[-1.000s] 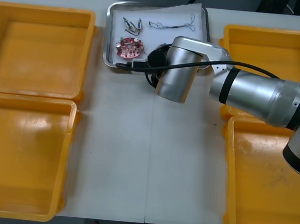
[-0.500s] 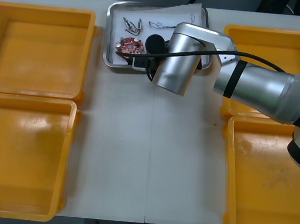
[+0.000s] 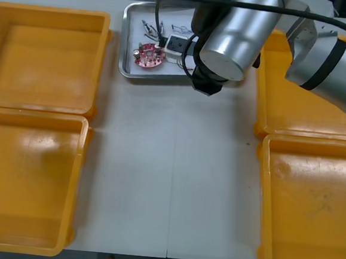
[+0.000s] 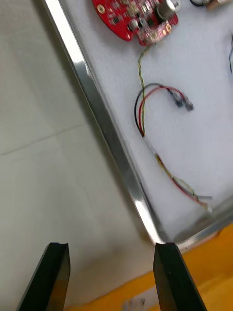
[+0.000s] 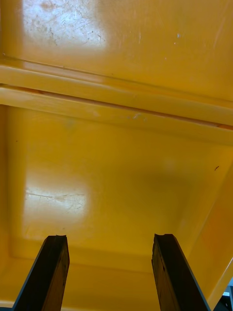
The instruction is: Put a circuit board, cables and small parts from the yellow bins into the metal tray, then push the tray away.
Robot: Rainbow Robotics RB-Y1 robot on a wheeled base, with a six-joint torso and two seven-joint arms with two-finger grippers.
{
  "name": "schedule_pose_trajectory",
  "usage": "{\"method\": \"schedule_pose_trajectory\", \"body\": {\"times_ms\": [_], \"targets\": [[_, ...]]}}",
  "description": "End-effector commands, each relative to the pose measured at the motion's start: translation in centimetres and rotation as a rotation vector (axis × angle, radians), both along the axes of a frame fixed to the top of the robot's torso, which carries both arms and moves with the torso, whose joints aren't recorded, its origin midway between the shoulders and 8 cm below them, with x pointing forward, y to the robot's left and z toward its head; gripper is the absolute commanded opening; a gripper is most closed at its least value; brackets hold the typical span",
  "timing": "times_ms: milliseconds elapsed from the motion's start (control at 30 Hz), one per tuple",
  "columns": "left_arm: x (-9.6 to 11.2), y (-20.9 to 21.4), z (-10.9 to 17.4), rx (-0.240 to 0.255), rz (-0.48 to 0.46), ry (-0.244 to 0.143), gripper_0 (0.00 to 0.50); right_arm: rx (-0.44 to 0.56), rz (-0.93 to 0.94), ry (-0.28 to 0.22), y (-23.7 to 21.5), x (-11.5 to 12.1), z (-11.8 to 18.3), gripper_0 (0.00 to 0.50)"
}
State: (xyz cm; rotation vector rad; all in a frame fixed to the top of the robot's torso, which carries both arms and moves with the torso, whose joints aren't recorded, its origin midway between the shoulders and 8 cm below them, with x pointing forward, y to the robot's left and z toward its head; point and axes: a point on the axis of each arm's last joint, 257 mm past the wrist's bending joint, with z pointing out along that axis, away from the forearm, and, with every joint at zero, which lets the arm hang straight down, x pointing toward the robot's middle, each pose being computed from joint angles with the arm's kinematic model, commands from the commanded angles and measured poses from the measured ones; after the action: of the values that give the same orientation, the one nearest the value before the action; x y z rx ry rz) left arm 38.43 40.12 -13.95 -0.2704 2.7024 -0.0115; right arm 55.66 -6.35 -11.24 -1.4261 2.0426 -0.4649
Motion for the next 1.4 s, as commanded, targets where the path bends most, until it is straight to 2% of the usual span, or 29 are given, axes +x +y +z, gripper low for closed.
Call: {"method": "schedule_pose_trajectory", "body": {"times_ms": [33,67,100,333,633,867,1033,1167,1400], "targets": [[-0.4,1.4,1.2,0.091,-0.065,-0.001,0.5,0.136,-0.138,0.017,-2.9,-1.4,3.2,0.5],[-0.4,1.4,1.2,0.091,-0.065,-0.001,0.5,0.136,-0.138,0.017,-2.9,-1.4,3.2,0.5],[-0.4,1.4,1.2,0.091,-0.065,-0.001,0.5,0.18,-0.197,0.041,-4.1,-2.3,3.5,0.5],[-0.4,1.4,1.2,0.091,-0.065,-0.001,0.5,0.318,-0.416,0.106,-9.5,-5.2,4.5,0.5],[-0.4,1.4,1.2,0.091,-0.065,-0.001,0.5,0.436,-0.677,0.143,-16.5,-8.1,5.1,0.5],[-0.4,1.4,1.2,0.091,-0.065,-0.001,0.5,0.57,-0.867,0.175,-21.2,-10.2,4.2,0.5],[-0.4,1.4,1.2,0.091,-0.065,-0.001,0.5,0.629,-0.971,0.24,-24.6,-12.6,2.6,0.5],[-0.4,1.4,1.2,0.091,-0.065,-0.001,0.5,0.661,-1.021,0.266,-26.4,-14.2,1.6,0.5],[-0.4,1.4,1.2,0.091,-0.065,-0.001,0.5,0.679,-1.096,0.277,-29.4,-17.2,-0.1,0.5]]}}
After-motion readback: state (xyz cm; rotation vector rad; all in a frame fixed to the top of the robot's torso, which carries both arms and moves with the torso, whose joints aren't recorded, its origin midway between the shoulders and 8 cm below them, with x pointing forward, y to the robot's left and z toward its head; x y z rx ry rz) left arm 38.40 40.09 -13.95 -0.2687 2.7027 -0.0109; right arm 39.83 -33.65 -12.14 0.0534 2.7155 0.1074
